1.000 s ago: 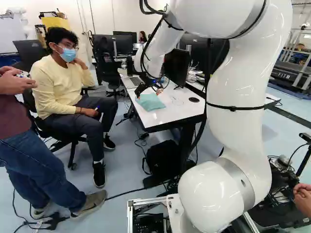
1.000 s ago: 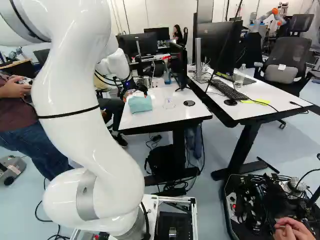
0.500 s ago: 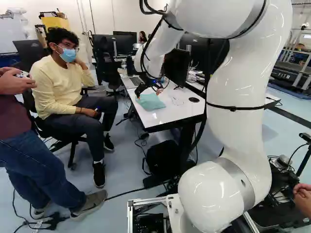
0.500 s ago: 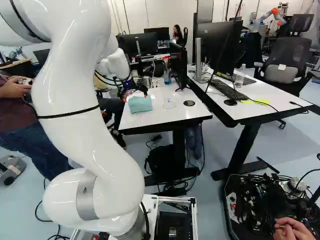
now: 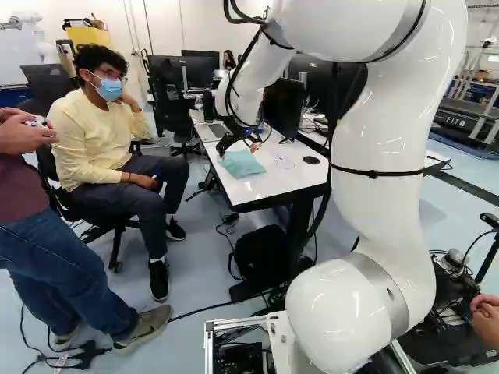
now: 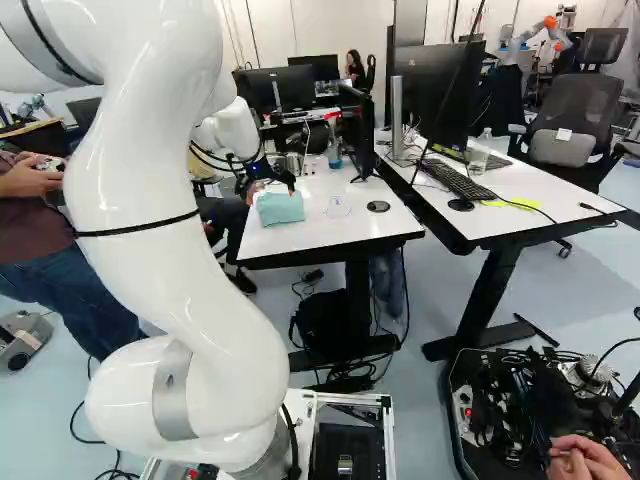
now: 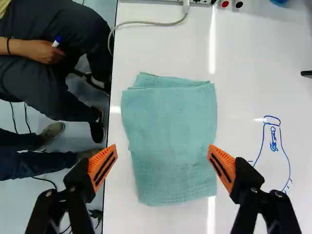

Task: Clean the table with the green towel

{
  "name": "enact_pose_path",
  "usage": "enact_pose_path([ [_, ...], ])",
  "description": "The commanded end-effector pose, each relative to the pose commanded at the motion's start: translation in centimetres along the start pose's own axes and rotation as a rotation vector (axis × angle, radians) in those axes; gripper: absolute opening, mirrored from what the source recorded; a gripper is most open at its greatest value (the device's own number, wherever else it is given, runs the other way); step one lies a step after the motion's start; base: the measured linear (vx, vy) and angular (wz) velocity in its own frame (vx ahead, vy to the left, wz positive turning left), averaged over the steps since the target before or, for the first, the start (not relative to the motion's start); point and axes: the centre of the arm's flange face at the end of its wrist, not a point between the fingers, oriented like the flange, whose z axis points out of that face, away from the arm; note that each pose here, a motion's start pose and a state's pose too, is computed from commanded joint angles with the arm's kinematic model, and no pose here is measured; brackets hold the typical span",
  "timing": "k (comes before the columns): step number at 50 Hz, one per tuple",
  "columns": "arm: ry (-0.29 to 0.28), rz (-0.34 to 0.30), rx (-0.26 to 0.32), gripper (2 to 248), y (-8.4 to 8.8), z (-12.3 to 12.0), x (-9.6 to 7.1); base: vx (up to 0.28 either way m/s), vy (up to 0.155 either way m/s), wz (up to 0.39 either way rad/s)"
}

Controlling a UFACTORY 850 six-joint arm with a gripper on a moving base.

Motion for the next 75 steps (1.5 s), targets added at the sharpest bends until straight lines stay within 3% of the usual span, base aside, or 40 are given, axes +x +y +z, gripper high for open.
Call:
enact_pose_path([
  [75,0.0,0.0,0.0,247,0.0,0.0,0.0,0.0,0.0,0.0],
])
